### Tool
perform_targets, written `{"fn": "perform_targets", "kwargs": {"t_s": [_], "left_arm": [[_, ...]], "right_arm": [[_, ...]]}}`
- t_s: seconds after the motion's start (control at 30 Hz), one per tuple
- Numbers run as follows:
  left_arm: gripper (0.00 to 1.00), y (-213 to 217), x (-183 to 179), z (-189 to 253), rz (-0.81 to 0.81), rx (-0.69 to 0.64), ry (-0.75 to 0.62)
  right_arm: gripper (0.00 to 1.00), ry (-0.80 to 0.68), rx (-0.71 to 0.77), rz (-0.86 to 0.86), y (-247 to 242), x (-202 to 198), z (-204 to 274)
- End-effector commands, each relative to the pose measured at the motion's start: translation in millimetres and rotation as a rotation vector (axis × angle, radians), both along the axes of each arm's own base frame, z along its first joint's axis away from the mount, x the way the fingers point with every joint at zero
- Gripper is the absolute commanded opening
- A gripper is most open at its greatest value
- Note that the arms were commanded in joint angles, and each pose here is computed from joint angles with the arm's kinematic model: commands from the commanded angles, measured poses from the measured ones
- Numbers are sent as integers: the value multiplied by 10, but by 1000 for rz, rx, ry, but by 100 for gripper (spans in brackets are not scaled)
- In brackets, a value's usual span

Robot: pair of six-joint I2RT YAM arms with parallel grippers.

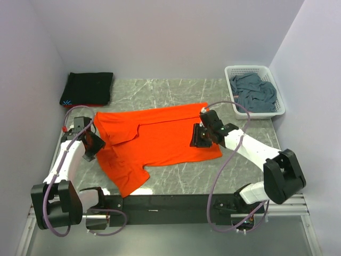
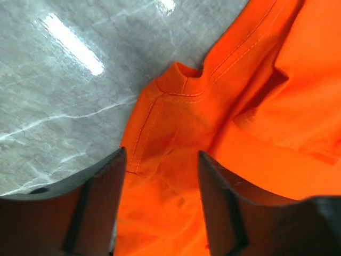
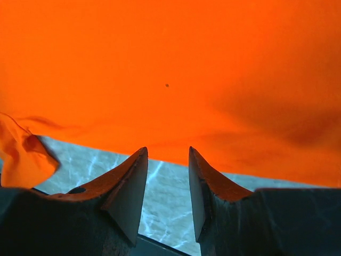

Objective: Fold and stack the t-shirts
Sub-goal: Fold the tshirt

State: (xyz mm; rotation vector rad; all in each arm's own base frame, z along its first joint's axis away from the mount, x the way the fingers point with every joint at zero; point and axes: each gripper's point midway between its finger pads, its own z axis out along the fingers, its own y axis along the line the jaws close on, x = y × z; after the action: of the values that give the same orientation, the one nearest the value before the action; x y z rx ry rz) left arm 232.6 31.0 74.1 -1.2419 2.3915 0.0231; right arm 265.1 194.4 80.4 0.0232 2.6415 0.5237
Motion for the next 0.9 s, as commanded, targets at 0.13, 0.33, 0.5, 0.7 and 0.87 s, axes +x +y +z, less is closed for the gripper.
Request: {"fn": "perform_targets", "kwargs": {"t_s": [0.13, 0.33, 0.5, 0.7, 0.87], "left_arm": [[51, -27, -97, -248, 37, 5, 88], [44, -39, -191, -399, 47, 6, 148], [44, -36, -220, -512, 51, 20, 203], [40, -30, -293, -640, 71, 34, 252], [23, 7, -341, -581, 101, 52, 270]], "right_arm": [[44, -81, 5, 19, -81, -55, 44], [44, -71, 10, 44, -89, -139, -58], [44, -74, 19, 51, -75, -136, -75], [44, -79, 17, 62, -87, -143, -94], [43, -83, 21, 56, -124, -140, -98]]}}
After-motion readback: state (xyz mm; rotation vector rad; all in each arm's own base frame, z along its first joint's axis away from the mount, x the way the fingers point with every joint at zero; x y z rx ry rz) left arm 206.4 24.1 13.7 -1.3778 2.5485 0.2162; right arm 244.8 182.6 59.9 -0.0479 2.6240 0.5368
